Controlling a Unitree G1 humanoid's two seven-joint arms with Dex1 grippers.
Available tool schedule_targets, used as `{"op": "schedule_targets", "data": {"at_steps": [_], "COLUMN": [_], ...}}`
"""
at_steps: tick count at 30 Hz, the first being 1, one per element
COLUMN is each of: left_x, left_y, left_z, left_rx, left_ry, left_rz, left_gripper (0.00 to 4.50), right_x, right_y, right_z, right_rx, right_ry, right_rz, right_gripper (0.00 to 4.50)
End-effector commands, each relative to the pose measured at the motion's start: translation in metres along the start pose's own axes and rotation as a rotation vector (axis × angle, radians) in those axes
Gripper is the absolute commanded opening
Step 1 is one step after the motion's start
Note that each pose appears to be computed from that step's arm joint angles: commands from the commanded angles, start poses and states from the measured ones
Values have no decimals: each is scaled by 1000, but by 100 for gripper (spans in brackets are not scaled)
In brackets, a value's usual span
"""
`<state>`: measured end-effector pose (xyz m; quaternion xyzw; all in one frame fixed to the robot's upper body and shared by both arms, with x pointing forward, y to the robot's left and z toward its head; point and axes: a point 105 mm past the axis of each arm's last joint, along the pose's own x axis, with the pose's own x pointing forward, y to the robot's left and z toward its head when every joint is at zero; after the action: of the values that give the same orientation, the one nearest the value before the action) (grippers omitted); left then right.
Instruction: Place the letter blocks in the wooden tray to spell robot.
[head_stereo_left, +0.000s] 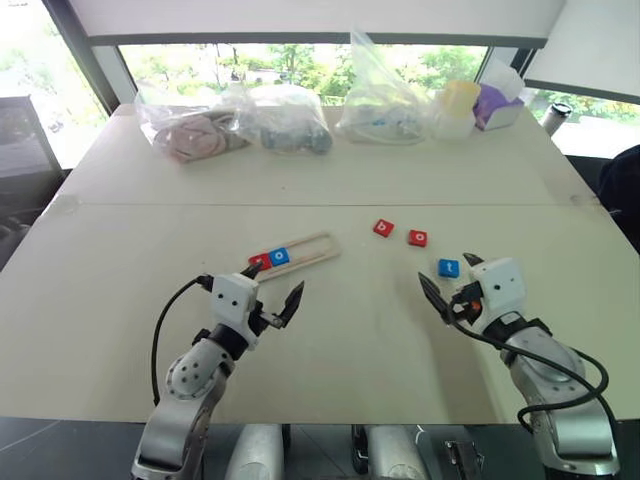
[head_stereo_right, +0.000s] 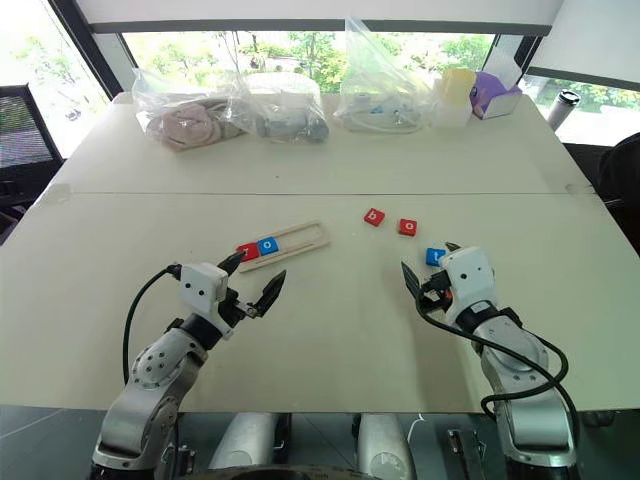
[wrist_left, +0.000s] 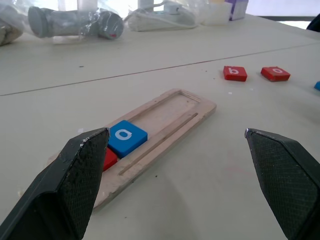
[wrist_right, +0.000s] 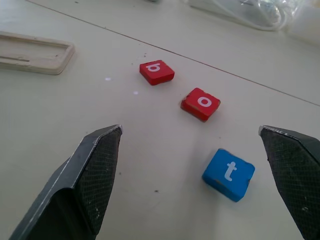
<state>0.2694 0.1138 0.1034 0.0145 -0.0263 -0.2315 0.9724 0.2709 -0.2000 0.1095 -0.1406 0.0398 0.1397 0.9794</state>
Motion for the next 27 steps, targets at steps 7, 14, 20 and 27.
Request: {"op": "schedule_targets", "data": {"at_steps": [7,14,20,27], "left_x": [-7,-6,-9,-12], "left_y": [3,4,20,23], "left_z": [8,11,14,13], "left_rx": [16,18,37,39], "left_ry": [-36,-33,-24,-32], "left_rz": [-1,59,107,140], "left_gripper": [450,450,450,450], "right_x": [1,7,14,22], "right_y": [6,15,25,32], "right_z": [17,12,17,20], "right_rx": [-2,30,40,10], "right_ry": [-69,-76,-105,-122], "right_rz": [-27,-28,-25,27], "right_gripper": [445,445,445,445]}}
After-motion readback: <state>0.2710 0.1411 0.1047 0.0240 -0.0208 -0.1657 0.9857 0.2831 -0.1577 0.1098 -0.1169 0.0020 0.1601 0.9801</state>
